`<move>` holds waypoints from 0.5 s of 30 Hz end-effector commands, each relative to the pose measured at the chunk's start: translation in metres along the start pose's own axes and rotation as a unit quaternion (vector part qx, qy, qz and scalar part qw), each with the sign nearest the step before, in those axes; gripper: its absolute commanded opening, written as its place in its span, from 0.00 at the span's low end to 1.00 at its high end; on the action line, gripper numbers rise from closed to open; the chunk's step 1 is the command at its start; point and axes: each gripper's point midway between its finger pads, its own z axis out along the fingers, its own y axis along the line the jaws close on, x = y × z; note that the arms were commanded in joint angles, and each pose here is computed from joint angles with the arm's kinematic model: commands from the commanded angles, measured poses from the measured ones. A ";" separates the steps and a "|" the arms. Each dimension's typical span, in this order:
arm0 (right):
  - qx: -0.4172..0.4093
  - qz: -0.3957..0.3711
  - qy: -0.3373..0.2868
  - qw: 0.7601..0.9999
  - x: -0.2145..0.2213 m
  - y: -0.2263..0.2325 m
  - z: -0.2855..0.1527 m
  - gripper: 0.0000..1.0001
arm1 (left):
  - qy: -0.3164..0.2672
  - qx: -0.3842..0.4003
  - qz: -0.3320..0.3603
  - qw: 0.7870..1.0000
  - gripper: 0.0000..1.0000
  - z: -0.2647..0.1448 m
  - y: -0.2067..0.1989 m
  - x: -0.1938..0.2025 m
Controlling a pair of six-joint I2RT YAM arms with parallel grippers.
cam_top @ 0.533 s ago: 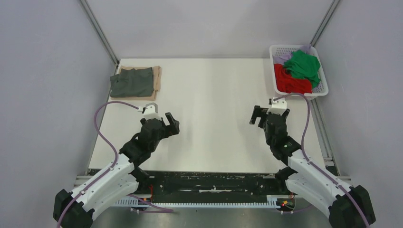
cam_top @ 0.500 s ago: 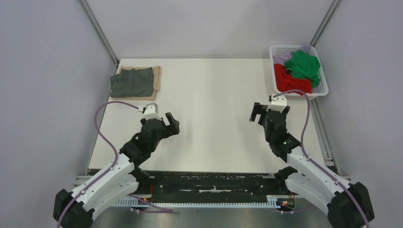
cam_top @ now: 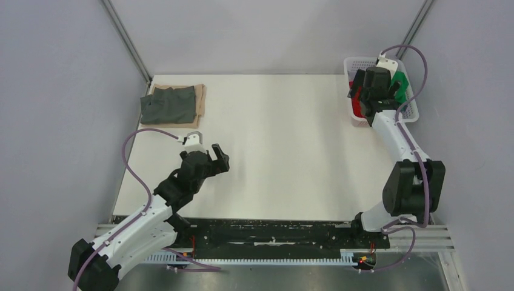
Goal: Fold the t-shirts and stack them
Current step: Grab crumpled tshirt from bin with the right arm
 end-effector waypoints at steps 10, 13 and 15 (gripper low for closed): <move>0.012 0.000 0.127 0.992 0.064 -0.026 0.060 0.82 | -0.011 0.013 -0.015 1.000 1.00 0.002 -0.013 -0.013; 0.005 -0.003 0.139 0.990 0.071 -0.023 0.071 0.75 | -0.014 0.012 -0.016 1.000 1.00 0.000 -0.012 -0.015; 0.000 -0.004 0.143 0.990 0.076 -0.022 0.076 0.62 | -0.016 0.011 -0.017 1.000 1.00 -0.001 -0.011 -0.015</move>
